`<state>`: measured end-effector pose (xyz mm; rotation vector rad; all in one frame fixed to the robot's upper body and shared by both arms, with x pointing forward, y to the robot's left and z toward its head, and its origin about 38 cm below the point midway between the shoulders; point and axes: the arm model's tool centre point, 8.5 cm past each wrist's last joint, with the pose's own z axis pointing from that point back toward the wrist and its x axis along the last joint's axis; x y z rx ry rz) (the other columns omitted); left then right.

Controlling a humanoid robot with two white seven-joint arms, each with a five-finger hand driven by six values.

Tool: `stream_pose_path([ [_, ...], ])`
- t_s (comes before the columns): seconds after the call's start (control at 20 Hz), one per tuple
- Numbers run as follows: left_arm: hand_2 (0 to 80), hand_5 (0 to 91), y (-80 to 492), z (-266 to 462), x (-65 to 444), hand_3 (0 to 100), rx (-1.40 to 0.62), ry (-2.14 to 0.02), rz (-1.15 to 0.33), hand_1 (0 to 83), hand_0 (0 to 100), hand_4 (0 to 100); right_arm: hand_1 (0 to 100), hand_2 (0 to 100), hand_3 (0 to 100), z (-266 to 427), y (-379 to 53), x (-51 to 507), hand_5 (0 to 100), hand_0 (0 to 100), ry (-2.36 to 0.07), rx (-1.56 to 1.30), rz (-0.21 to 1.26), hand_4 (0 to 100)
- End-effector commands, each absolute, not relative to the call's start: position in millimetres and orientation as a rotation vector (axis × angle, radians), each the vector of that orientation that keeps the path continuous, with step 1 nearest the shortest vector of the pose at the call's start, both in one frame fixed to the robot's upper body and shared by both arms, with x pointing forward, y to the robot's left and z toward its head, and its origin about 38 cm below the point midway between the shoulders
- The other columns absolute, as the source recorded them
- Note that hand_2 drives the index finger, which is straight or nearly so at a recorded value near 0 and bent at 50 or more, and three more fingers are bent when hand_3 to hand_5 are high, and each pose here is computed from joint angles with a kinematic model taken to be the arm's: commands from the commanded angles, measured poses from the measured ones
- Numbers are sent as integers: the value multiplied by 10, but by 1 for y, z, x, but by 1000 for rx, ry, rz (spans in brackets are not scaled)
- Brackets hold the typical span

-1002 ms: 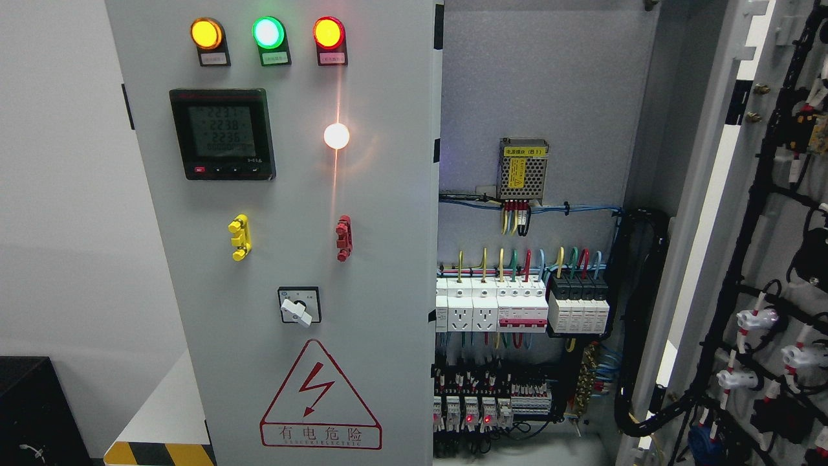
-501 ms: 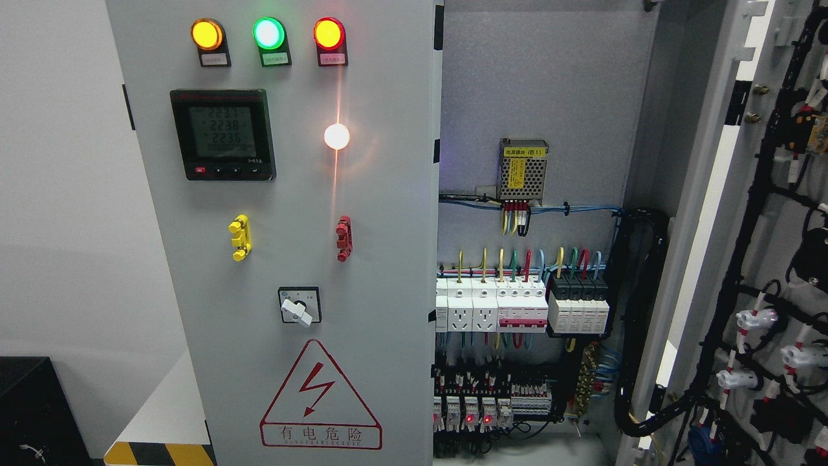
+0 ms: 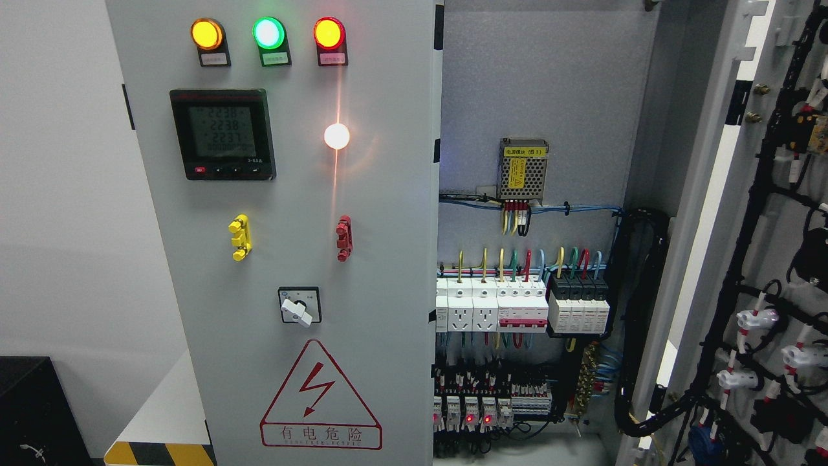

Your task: Open door with both hands

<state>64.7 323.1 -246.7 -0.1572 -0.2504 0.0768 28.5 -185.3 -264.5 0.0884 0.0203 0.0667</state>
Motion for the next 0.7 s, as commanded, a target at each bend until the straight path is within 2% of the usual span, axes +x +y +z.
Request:
stream_pose_path([
  [0.0,0,0,306,-255,2,0,-99,-83,104,0,0,0,0,0,0,-265,-186,27,0,0,22,88,56,0],
  [0.4,0,0,291,-256,-10,0,-101,-47,131,0,0,0,0,0,0,-265,-194,30,0,0,12,75,54,0],
  [0.65,0,0,295,-255,-17,0,-84,-27,134,0,0,0,0,0,0,-263,-197,51,0,0,-77,68,50,0],
])
